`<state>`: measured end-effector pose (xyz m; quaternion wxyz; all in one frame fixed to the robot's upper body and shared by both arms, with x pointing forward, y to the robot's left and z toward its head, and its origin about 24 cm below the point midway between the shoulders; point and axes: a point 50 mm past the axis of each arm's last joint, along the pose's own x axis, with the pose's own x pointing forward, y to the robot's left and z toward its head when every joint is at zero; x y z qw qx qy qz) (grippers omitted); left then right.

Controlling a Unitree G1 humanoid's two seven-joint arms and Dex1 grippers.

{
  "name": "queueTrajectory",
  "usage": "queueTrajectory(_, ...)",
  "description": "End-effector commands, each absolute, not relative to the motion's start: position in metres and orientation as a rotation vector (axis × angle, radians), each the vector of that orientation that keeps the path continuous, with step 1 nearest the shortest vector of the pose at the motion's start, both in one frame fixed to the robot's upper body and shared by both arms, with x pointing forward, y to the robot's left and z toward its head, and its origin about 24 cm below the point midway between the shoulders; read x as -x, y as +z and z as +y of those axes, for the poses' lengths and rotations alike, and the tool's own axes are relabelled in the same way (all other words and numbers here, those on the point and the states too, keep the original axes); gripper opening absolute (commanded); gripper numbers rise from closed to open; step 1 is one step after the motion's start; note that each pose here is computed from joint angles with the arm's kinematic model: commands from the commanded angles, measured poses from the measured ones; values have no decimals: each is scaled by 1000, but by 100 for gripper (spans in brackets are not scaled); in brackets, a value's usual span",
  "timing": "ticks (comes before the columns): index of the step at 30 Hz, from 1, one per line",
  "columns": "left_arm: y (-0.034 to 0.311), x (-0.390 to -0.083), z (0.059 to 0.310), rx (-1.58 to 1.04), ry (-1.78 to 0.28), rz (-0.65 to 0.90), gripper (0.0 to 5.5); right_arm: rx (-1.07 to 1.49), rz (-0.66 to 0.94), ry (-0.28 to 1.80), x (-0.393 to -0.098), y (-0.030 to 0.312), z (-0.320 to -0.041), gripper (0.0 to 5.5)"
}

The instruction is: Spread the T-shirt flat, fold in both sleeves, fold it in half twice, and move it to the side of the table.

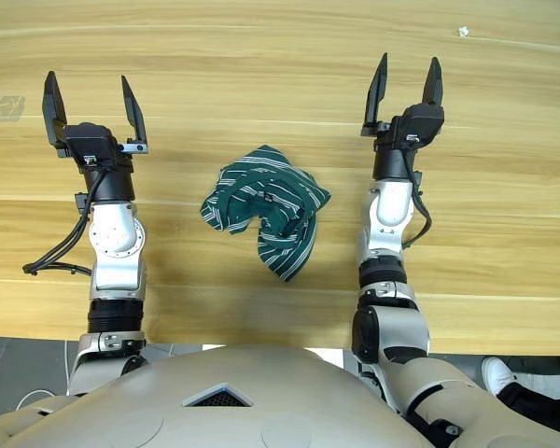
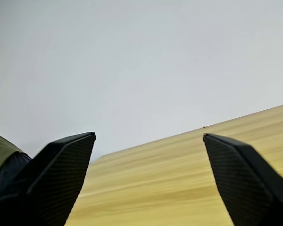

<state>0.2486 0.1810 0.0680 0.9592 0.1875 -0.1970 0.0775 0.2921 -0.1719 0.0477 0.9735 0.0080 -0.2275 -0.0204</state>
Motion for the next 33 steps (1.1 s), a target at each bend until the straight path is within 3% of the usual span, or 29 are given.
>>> queueTrajectory(1,85,-242,185,-479,133,-497,426,-27,-466,-35,-292,49,-168,359)
queueTrajectory(4,97,-227,190,-540,-13,-521,426,-36,-465,-21,-294,50,-162,359)
queueTrajectory(10,86,-181,200,-891,-461,-411,426,-51,-478,-14,-293,53,-154,359)
queueTrajectory(16,70,-157,189,-1034,-726,-333,426,-58,-476,-13,-294,54,-151,359)
queueTrajectory(33,42,-159,171,-1030,-781,-322,426,-62,-471,7,-298,55,-144,359)
